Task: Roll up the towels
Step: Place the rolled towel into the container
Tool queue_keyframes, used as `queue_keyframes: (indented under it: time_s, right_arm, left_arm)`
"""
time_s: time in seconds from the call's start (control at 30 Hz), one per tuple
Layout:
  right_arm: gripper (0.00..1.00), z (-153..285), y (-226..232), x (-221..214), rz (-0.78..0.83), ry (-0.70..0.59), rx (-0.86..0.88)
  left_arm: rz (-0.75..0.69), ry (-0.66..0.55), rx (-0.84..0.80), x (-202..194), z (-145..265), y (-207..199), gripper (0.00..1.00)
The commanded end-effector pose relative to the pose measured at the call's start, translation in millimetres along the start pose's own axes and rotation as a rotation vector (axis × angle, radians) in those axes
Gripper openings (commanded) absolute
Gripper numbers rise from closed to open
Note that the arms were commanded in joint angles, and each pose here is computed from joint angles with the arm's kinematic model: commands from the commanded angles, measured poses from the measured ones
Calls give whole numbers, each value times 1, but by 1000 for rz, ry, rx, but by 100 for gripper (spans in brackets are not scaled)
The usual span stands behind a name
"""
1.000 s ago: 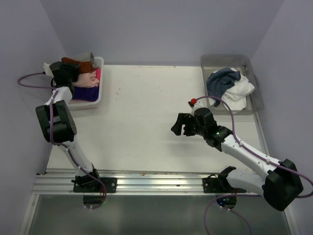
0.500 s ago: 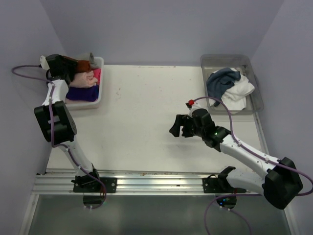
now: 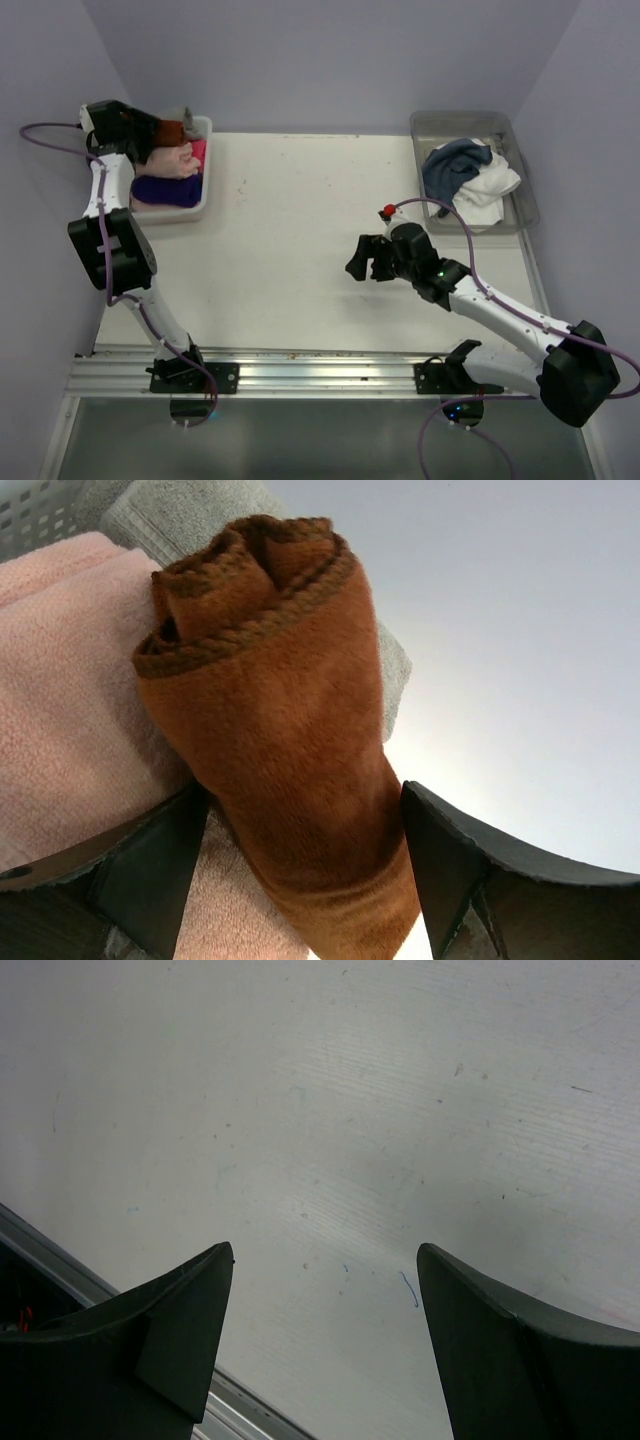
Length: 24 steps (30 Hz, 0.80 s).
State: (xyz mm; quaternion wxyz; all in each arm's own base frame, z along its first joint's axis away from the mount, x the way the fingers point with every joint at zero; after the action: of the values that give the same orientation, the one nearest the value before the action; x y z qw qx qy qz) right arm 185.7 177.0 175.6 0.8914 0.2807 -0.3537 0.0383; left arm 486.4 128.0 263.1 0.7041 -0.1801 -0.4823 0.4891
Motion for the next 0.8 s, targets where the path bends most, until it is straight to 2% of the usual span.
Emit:
queue_keyframes:
  time_s: [0.0, 0.27, 0.77]
  right_arm:
    - [79, 5, 12, 14, -3, -57, 29]
    - [79, 5, 13, 12, 2, -56, 27]
    - [79, 4, 16, 11, 7, -61, 33]
  left_arm:
    - [-9, 26, -20, 10, 12, -12, 82]
    - [-7, 43, -60, 19, 31, -31, 89]
    - [-29, 19, -81, 22, 69, -39, 88]
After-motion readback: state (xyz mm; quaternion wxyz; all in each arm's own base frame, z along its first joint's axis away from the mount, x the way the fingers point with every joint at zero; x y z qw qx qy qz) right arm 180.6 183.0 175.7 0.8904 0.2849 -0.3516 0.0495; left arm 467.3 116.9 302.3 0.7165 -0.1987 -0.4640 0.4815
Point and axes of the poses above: each gripper's point midway between its finger pads, its own z axis back along the fingers, its own y axis along the line the jaws close on, x = y × z, the point moved 9 cm from there along z, back along the fingers, and after that the axes turned 2 degrees about -z, right-handed, at the moved point
